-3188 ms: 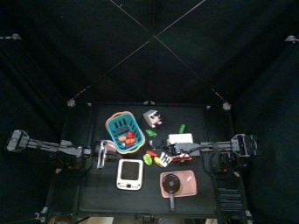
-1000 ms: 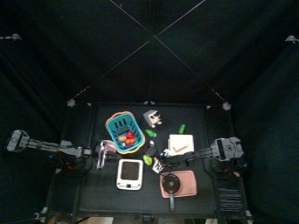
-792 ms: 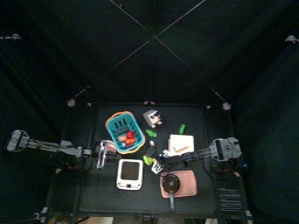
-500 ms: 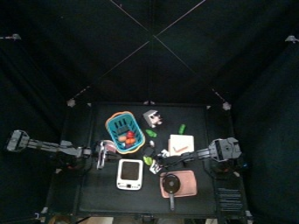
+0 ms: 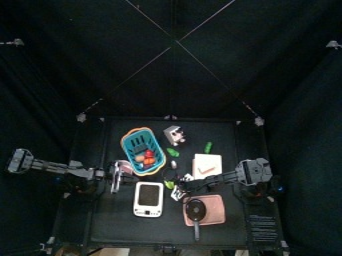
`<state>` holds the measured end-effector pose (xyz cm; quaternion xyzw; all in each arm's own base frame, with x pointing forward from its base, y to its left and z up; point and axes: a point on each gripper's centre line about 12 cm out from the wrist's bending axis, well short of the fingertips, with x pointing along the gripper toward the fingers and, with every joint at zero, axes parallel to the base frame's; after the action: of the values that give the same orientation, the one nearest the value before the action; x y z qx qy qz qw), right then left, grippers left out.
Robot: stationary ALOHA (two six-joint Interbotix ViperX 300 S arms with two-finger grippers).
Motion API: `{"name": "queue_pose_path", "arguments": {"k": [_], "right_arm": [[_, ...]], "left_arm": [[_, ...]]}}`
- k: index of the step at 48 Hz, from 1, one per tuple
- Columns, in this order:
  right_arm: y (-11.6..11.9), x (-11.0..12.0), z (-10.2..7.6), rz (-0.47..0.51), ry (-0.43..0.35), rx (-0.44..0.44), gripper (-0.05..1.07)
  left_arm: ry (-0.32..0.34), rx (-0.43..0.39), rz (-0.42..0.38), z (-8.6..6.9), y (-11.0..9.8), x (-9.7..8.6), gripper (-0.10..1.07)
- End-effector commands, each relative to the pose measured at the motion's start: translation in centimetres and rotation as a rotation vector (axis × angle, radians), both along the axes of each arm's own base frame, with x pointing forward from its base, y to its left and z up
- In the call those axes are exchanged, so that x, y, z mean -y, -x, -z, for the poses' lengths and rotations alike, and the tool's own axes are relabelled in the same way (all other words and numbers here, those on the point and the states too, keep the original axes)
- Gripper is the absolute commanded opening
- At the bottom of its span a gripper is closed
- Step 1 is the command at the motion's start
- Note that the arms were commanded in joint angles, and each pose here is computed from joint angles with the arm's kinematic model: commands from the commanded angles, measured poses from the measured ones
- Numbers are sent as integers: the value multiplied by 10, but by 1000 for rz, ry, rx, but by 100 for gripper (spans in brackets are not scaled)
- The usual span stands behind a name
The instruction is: Assemble corn
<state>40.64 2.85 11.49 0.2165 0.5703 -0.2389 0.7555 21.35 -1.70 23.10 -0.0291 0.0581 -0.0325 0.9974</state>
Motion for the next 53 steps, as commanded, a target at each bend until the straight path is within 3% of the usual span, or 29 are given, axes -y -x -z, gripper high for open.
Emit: {"name": "queue_pose_path", "arguments": {"k": [1, 13, 26, 41, 53], "right_arm": [[-3, 0, -8, 0, -5, 30, 87], [-3, 0, -3, -4, -5, 28, 84], [-4, -2, -7, 2, -14, 38, 56], [-7, -3, -29, 11, -34, 95, 55], [-8, -3, -32, 11, -35, 104, 55]], "left_arm": [[3, 20, 0, -6, -2, 0, 30], [3, 18, 0, -5, -2, 0, 30], [3, 18, 0, -5, -2, 0, 30], [-4, 11, 1, -2, -1, 0, 30], [-2, -3, 6, 4, 2, 1, 30]]}}
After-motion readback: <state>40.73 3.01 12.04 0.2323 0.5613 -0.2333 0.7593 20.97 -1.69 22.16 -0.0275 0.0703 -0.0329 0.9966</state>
